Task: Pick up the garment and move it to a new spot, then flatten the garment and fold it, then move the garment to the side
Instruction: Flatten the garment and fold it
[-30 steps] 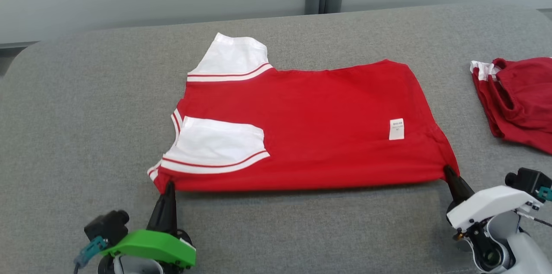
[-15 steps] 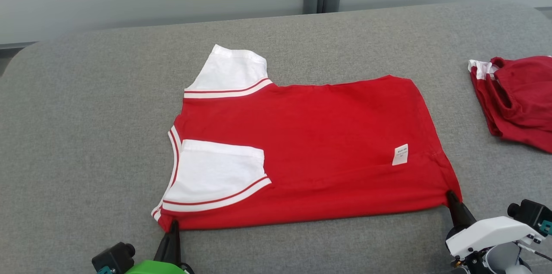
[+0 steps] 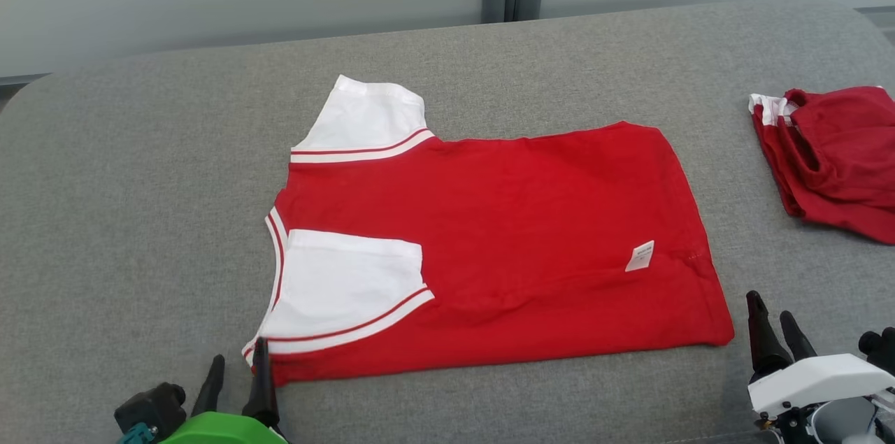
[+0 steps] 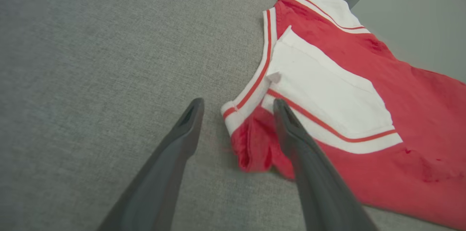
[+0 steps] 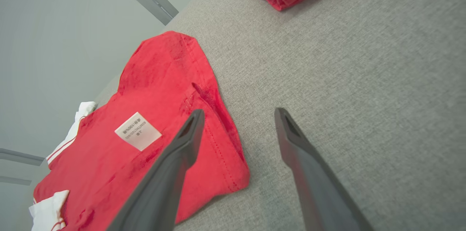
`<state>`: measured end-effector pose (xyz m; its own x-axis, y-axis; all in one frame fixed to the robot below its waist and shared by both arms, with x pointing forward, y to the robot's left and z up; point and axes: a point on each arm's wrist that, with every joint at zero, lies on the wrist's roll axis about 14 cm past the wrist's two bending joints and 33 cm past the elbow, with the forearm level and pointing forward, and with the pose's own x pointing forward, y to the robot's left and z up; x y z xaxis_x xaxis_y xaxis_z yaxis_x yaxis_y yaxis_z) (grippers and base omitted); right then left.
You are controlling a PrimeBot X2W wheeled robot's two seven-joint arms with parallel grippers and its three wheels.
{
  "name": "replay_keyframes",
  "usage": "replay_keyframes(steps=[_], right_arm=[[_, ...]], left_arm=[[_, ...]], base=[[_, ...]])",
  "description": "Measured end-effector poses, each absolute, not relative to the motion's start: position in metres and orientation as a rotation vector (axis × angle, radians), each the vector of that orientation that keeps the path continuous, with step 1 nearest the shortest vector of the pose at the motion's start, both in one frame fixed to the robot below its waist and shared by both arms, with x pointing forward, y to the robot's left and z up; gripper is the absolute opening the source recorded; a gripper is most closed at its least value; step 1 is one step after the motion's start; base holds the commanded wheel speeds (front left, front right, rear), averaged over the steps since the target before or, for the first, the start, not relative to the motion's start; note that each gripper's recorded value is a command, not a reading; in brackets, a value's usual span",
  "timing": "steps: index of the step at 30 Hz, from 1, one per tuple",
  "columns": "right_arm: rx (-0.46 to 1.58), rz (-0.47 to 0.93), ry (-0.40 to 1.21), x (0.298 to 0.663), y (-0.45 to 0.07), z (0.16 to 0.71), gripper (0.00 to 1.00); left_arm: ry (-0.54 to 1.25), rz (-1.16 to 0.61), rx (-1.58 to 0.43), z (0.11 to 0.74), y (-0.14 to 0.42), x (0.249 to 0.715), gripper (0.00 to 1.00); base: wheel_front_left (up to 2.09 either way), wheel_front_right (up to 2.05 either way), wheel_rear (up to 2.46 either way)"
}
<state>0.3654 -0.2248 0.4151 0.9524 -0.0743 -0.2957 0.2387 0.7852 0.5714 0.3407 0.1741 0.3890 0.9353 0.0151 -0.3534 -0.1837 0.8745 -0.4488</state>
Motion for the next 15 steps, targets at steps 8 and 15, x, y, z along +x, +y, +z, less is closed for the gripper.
replay_keyframes(steps=[8,15], right_arm=[[0.581,-0.161,0.184,0.37,-0.236,0.443,1.0],[0.52,-0.092,0.153,0.384,-0.227,0.466,1.0]], left_arm=[[0.251,0.01,-0.397,0.428,0.173,0.379,1.0],[0.195,-0.135,-0.306,0.47,0.151,0.437,1.0]], base=[[0.0,0.0,0.0],[0.0,0.0,0.0]])
